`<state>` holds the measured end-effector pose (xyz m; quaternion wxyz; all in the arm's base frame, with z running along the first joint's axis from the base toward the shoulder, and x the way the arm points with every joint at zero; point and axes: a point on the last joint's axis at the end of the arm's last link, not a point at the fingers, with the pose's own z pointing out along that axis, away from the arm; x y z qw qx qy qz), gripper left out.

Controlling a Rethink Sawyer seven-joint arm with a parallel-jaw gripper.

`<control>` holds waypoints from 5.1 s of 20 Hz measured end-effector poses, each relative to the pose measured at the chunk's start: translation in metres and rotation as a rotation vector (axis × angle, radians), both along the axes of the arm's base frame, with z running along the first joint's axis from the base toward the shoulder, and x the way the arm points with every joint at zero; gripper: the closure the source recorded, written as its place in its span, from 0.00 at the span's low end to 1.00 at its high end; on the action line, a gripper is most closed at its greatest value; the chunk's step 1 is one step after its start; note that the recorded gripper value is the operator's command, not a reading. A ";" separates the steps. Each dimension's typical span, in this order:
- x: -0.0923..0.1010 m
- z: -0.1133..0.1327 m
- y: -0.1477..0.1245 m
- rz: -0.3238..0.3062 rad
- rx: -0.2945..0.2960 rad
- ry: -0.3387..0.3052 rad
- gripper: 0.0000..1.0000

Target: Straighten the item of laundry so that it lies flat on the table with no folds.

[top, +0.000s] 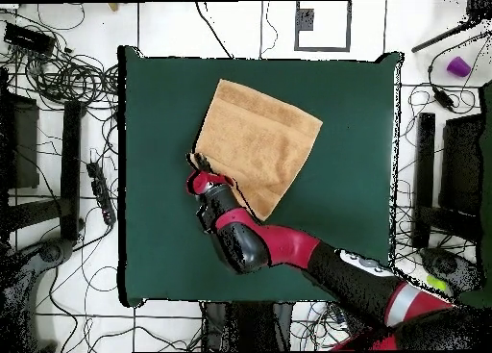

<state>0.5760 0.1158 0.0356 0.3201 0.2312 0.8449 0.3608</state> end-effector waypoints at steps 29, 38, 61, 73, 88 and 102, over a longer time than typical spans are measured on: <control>-0.084 -0.070 0.003 0.051 0.044 0.101 1.00; -0.090 -0.075 -0.031 -0.017 0.079 0.097 0.00; -0.106 -0.049 -0.034 -0.013 0.126 0.123 0.00; -0.064 0.105 -0.154 -0.074 0.281 0.257 0.00; 0.001 -0.011 -0.166 -0.047 -0.186 0.456 0.00; -0.010 -0.069 -0.176 -0.056 -0.357 0.364 0.00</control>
